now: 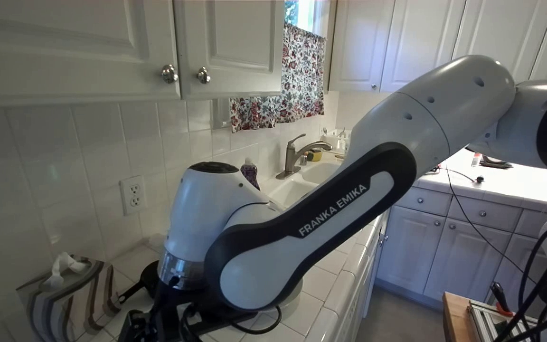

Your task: Remove the blue cup from the blue bowl and put it on the counter

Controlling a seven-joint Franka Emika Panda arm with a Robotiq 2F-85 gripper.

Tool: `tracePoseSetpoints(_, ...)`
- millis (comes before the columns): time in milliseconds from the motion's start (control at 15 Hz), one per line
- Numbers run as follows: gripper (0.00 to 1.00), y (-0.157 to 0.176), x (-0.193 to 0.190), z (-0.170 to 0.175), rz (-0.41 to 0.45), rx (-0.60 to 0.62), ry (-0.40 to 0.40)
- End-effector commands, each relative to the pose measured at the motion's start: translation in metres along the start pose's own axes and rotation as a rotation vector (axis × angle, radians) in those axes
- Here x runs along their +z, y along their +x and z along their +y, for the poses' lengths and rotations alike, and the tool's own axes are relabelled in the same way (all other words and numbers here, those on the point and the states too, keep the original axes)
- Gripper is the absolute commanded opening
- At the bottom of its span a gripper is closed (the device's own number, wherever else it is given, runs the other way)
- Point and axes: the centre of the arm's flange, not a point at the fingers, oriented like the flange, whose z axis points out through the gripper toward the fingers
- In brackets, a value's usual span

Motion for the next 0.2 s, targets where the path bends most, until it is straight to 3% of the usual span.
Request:
tracePoseSetpoints(0,1.0,-0.017,-0.027,0.011,-0.01,0.049,-0.001)
tracePoseSetpoints(133,1.0,-0.004,-0.012,0.0,0.007,0.017,0.004)
